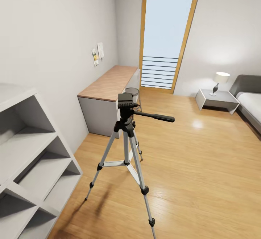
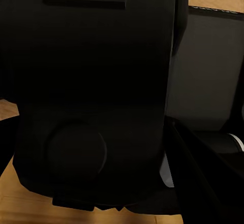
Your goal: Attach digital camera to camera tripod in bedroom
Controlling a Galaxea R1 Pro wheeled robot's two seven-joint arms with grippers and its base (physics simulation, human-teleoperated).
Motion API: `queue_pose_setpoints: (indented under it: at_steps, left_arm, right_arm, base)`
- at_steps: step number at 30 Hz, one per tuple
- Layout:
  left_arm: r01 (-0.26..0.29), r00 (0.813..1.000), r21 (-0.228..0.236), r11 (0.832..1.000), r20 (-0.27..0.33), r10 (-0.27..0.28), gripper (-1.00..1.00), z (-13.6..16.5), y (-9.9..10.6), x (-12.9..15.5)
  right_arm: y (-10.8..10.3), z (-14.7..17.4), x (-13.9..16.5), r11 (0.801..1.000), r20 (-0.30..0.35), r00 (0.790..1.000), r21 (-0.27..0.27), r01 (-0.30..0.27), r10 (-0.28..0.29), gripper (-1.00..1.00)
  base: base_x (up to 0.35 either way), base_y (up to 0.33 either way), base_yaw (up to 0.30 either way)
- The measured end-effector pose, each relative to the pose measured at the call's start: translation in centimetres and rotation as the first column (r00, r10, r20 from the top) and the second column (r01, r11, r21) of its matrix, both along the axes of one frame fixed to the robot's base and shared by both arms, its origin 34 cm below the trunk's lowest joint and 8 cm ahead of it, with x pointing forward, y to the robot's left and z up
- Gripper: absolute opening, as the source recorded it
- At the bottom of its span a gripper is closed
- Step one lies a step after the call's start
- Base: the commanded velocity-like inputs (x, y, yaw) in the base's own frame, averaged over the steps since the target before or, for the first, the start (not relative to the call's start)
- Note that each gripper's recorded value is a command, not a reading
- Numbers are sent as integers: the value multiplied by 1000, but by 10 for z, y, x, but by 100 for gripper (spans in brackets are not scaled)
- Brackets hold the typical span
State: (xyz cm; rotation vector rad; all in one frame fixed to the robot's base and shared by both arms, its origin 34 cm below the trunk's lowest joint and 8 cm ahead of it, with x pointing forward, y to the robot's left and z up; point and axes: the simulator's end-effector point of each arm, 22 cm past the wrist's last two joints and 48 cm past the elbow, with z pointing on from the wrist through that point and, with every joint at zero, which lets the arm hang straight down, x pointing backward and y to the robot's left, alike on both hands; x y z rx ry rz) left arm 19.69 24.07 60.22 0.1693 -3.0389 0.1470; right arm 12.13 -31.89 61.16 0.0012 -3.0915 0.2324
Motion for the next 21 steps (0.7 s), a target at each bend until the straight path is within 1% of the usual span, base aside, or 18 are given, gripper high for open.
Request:
queue_pose_setpoints:
  at_steps: [21]
  left_arm:
    - [0, 1000, 0, 1000, 0, 0, -100, 0, 0, 0]
  right_arm:
    - [0, 0, 0, 1000, 0, 1000, 0, 0, 0, 100]
  base:
    - [0, 0, 0]
